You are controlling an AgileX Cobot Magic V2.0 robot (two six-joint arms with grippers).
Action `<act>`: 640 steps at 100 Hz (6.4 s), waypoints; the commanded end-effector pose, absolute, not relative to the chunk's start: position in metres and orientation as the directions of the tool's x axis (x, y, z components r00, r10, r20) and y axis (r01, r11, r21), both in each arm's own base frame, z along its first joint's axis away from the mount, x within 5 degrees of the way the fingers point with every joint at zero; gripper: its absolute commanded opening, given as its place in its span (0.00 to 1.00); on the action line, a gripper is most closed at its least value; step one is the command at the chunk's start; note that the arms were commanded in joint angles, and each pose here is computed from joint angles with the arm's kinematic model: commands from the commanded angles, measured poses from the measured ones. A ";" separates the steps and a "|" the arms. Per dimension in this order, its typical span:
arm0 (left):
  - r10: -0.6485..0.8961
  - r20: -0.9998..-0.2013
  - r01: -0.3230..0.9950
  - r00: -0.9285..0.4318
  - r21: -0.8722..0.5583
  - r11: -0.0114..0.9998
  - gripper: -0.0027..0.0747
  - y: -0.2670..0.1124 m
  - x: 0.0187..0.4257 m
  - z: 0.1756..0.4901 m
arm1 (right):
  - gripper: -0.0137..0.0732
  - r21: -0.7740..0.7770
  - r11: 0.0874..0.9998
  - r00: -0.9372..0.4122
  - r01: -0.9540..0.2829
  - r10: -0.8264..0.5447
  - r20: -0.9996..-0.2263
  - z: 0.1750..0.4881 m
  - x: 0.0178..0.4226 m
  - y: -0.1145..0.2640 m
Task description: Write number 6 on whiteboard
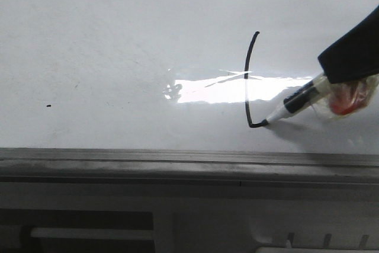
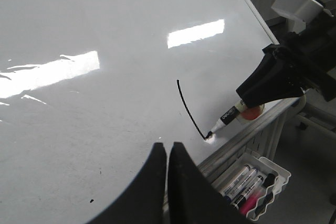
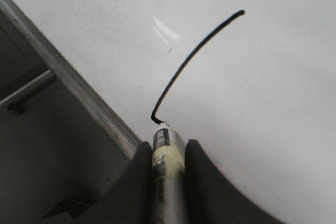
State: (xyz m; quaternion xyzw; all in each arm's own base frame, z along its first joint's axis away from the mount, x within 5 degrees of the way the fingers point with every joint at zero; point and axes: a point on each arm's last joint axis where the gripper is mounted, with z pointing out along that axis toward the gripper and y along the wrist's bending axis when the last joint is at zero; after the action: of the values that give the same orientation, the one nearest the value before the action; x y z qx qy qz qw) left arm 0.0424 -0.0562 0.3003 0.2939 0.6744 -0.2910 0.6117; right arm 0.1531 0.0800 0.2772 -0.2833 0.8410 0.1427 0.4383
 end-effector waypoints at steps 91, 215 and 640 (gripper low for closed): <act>0.072 -0.986 0.792 -0.151 -0.077 0.605 0.14 -0.064 0.042 0.305 | 0.11 -0.149 0.697 -0.158 -0.701 -0.356 -0.921 0.350 0.139 0.100; 0.538 -0.837 0.995 0.100 0.084 -0.055 0.57 -0.207 0.126 0.313 | 0.11 -0.145 0.406 -0.049 -0.902 -0.431 -0.901 0.339 0.109 0.158; -0.164 -0.981 0.694 -0.105 -0.190 0.694 0.01 -0.061 0.062 0.278 | 0.08 -0.197 0.829 -0.007 -0.523 -0.235 -0.972 0.275 0.023 0.015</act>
State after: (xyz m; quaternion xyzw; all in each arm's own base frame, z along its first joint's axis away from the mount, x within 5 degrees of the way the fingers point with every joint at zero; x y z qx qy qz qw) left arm 0.0602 -0.0622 0.2690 0.2108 0.6707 -0.3410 0.6240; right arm 0.0218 0.0151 0.2617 -0.2811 0.7233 0.1101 0.6211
